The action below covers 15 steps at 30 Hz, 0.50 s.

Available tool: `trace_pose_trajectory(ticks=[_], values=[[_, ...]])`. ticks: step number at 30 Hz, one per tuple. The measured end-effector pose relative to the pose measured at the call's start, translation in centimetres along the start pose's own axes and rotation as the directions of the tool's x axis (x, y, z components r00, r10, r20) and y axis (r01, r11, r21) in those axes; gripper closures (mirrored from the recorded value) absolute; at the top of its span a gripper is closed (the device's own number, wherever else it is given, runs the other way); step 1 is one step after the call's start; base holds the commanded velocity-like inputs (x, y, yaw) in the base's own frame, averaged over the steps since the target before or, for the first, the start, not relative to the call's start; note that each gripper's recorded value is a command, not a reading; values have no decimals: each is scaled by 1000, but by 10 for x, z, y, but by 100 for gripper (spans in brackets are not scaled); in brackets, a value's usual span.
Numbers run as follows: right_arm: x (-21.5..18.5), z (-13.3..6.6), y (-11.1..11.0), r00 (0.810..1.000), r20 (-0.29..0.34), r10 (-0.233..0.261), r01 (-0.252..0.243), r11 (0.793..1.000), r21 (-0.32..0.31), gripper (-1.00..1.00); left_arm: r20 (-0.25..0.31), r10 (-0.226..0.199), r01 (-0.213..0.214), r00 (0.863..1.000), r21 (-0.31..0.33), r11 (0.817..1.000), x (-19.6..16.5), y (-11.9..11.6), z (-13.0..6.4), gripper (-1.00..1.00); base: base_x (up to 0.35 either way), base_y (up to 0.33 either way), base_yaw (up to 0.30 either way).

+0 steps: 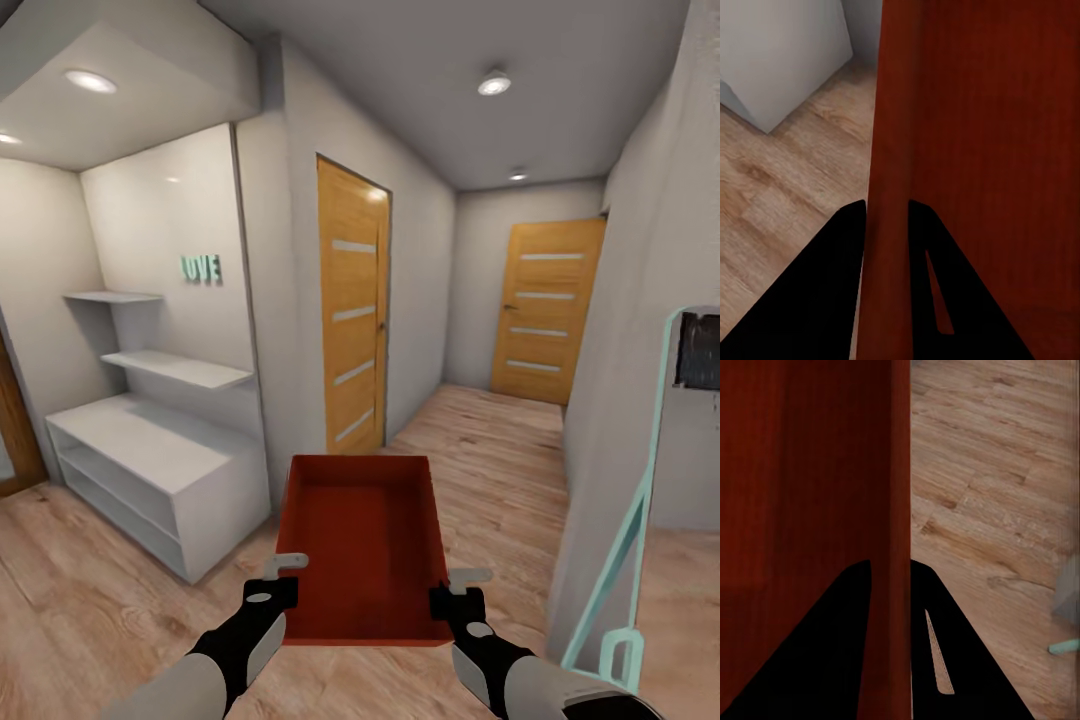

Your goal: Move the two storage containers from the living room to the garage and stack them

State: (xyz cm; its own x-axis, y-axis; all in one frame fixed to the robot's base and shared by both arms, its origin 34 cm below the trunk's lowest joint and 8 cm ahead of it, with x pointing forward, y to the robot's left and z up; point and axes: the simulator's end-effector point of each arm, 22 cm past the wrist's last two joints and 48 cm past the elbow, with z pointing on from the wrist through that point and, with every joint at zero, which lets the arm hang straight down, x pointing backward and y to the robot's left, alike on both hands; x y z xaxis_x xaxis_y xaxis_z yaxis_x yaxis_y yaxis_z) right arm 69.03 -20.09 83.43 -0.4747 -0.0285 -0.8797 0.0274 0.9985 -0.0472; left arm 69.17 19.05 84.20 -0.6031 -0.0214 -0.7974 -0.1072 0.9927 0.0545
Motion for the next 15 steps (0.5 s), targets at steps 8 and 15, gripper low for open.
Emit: trace_pose_trajectory(ticks=[8,15], values=[[0,0,0,1000,0,0,0,1000,0,100,0,0,0,1000,0,1000,0,0,0,100,322,161,-284],[0,0,0,1000,0,0,0,1000,0,100,0,0,0,1000,0,1000,0,0,0,100,322,162,-285]])
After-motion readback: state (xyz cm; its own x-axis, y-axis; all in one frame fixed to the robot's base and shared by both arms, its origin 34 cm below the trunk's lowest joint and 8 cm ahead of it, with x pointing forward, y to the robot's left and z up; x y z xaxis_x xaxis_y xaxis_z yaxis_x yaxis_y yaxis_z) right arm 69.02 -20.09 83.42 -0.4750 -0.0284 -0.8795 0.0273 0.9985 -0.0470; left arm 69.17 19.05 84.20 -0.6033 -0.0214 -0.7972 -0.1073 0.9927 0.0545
